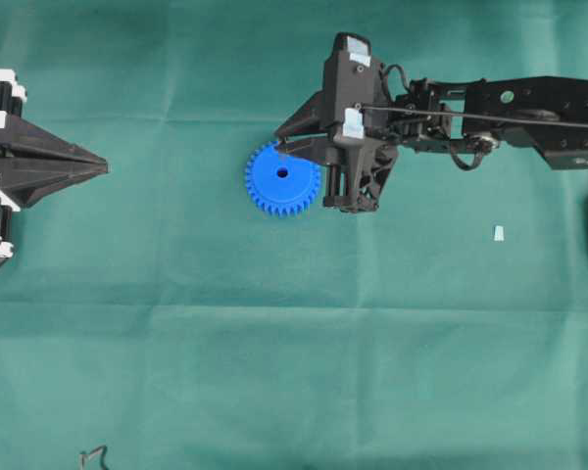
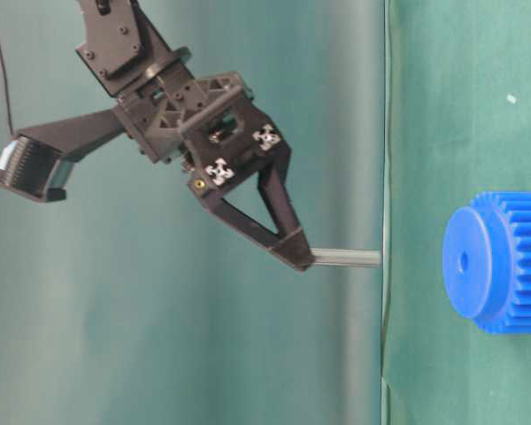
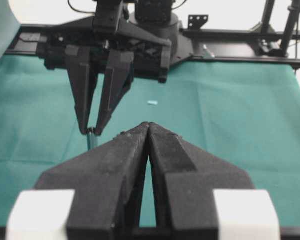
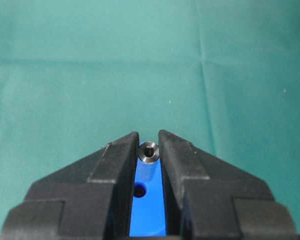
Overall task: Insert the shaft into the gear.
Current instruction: 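Lift the shaft and carry it left over the blue gear's hole, then lower the shaft into the blue gear's center hole with the right gripper, then open the right gripper and withdraw it right, away from the gear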
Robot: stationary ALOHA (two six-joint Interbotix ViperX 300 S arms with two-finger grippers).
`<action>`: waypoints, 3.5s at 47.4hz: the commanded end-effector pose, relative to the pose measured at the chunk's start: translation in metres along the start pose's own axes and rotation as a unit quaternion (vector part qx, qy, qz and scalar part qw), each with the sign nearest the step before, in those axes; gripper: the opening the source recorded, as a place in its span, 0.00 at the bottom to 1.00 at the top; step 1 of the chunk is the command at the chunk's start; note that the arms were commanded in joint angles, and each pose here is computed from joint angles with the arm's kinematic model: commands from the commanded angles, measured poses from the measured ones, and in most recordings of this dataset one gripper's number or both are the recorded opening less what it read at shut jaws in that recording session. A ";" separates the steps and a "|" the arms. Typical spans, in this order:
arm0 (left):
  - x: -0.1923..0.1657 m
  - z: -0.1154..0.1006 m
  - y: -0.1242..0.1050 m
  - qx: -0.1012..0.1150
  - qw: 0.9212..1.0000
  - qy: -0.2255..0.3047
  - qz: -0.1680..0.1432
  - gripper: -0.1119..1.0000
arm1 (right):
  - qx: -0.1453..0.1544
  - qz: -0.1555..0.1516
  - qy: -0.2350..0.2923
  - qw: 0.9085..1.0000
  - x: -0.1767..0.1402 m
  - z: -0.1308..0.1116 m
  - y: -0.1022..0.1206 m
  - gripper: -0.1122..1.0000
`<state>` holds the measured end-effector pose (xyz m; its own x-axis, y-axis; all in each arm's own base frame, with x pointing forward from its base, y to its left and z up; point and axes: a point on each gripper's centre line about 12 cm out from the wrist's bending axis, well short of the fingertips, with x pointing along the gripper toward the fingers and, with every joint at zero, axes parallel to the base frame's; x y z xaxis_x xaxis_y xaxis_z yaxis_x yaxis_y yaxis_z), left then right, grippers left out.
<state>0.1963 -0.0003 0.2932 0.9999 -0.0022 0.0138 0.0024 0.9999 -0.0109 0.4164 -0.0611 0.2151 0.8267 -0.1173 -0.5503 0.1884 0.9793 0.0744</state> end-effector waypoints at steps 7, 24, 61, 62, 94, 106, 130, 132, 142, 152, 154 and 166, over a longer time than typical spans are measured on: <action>0.002 0.011 0.000 0.002 1.000 -0.013 0.001 0.10 | 0.006 -0.001 -0.020 1.000 0.012 0.001 -0.001 0.25; 0.002 0.010 0.000 0.002 1.000 -0.009 0.001 0.10 | 0.022 0.000 -0.014 1.000 0.038 -0.030 0.002 0.25; 0.001 0.012 0.000 0.003 1.000 -0.014 0.001 0.10 | 0.032 -0.001 -0.001 0.999 0.050 -0.054 0.005 0.25; 0.001 0.012 0.000 0.003 1.000 -0.014 0.001 0.10 | 0.031 -0.002 0.001 1.000 0.051 -0.055 0.005 0.25; 0.000 0.012 0.000 0.003 1.000 -0.013 0.001 0.10 | 0.037 -0.004 0.051 0.998 0.068 -0.093 0.008 0.25; 0.000 0.012 0.000 0.003 1.000 -0.015 0.001 0.10 | 0.036 -0.004 0.055 0.998 0.067 -0.097 0.008 0.25; -0.001 0.012 0.000 0.003 1.000 -0.015 0.001 0.10 | 0.037 -0.004 0.058 0.998 0.067 -0.098 0.009 0.25; -0.001 0.012 0.000 0.002 1.000 -0.014 0.001 0.10 | 0.037 -0.004 0.058 0.998 0.067 -0.098 0.008 0.25; -0.001 0.012 0.000 0.002 1.000 -0.014 0.001 0.10 | 0.045 -0.006 0.052 0.998 0.067 -0.096 0.008 0.43; 0.000 0.011 0.000 0.002 1.000 -0.010 0.001 0.10 | 0.049 -0.007 0.048 0.998 0.067 -0.096 0.008 0.77; 0.000 0.011 0.000 0.002 1.000 -0.009 0.001 0.10 | 0.049 -0.007 0.048 0.998 0.067 -0.096 0.008 0.81; 0.000 0.011 0.000 0.002 1.000 -0.009 0.001 0.10 | 0.050 -0.006 0.045 0.998 0.066 -0.092 0.009 0.95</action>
<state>0.1940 -0.0002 0.2928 1.0000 -0.0019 0.0015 0.0019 1.0000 -0.0094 0.4251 -0.0494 0.1010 0.7766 -0.1187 -0.6187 0.2617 0.9541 0.1453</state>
